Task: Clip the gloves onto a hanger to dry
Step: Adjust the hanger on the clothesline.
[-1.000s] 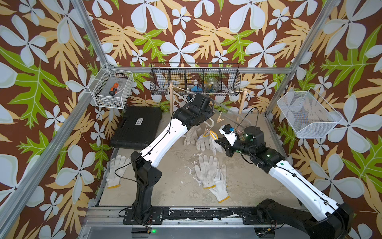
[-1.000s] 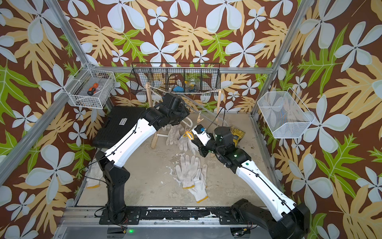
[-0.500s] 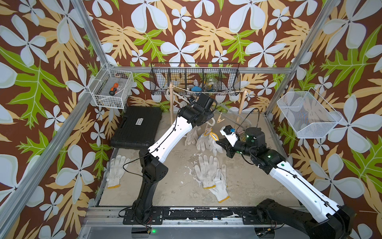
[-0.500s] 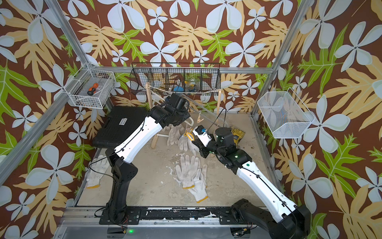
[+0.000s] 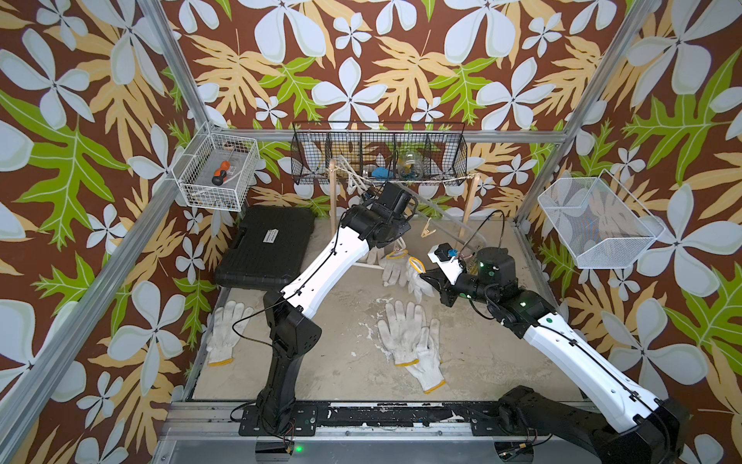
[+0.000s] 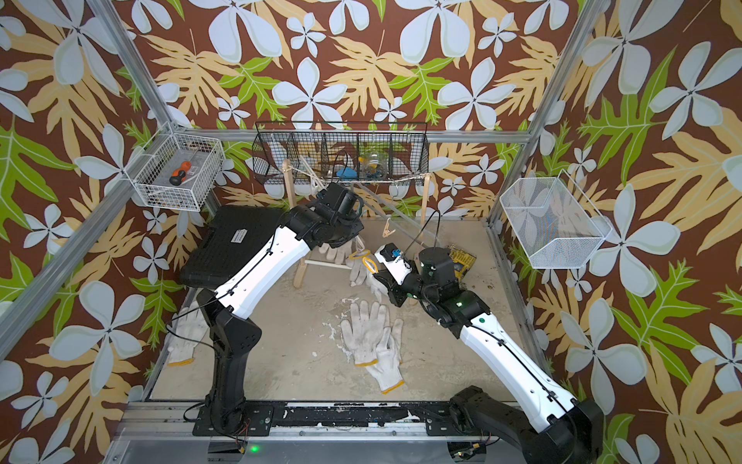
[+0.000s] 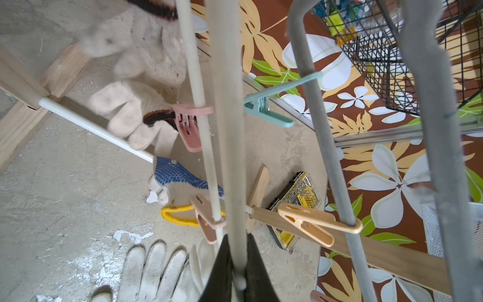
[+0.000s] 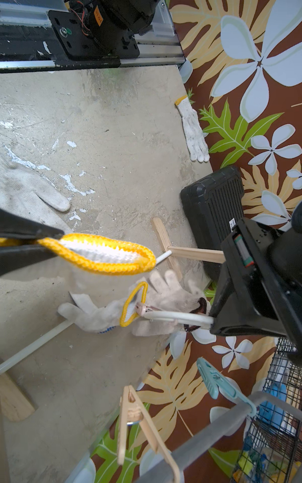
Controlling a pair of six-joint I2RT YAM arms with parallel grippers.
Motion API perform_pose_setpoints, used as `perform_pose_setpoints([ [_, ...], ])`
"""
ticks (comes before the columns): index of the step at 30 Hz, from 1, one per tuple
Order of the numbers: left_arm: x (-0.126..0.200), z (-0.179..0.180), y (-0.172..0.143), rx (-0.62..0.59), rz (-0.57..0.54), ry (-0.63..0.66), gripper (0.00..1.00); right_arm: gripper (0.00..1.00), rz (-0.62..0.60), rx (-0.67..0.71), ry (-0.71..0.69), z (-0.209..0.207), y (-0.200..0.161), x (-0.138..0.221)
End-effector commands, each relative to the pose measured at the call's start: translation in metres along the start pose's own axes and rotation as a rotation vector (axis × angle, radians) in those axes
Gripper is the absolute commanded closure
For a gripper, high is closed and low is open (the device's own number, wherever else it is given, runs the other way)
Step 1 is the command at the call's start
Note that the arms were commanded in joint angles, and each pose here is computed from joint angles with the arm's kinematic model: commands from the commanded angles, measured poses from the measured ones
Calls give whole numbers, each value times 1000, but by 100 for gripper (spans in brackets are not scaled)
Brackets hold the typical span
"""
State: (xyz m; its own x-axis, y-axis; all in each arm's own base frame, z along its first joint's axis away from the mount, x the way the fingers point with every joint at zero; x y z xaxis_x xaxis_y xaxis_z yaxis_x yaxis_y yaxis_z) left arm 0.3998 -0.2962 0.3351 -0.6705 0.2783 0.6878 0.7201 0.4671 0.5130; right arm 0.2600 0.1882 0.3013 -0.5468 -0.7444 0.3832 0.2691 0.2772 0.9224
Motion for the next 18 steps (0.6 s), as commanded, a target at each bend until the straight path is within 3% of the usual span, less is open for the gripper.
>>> perform_pose_setpoints([
  [1,7,-4,5,-24,-12,-36,97,100,-30,-3,5,1,7,0],
  [18,14,-26,-8,-48,52,-151,98,100,-43,-7,4,1,9,2],
])
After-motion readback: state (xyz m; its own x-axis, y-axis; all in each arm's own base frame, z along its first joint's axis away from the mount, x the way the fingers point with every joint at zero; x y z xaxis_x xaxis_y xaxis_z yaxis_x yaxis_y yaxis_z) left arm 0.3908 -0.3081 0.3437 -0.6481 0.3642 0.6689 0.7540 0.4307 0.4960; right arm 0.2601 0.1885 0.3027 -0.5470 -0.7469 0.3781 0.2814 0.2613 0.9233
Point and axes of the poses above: each gripper's point midway between its finger pads, its own x axis back along the fingers, its own z axis along the line the jaws close on, y = z × x, the point moved 5 cm from there along x, back along the fingers, and after that the axes turned 5 degrees about -x, right-handed, at the moved point
